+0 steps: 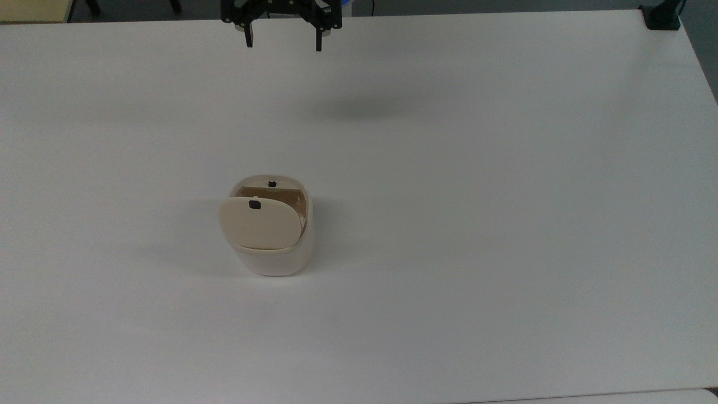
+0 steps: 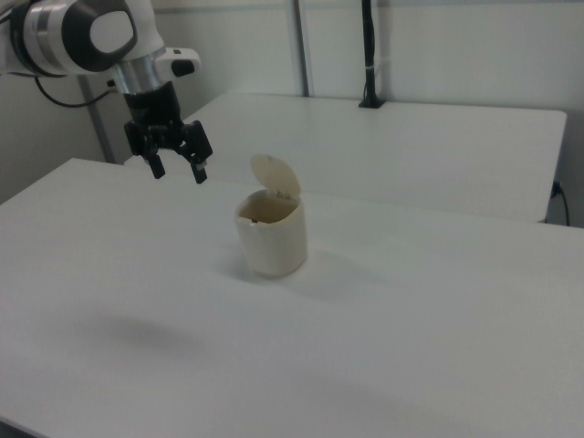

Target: Open the trash bin

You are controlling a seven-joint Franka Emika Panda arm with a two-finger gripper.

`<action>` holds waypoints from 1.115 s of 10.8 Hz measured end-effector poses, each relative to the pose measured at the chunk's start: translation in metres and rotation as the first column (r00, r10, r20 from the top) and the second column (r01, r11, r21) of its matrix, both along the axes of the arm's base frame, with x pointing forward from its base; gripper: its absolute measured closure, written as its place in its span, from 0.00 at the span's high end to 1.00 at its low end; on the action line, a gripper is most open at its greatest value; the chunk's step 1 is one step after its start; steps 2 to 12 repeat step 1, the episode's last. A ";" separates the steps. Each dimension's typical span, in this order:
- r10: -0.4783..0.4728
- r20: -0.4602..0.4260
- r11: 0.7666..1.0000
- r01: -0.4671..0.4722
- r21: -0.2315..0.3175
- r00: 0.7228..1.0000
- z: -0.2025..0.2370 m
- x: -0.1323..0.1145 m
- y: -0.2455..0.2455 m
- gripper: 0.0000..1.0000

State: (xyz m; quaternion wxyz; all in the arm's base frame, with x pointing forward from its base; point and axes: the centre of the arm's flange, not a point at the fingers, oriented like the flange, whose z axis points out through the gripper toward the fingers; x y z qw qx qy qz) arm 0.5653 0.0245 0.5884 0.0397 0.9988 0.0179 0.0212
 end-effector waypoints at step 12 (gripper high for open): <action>-0.006 0.001 1.000 0.006 0.000 1.000 0.000 0.000 0.000 1.00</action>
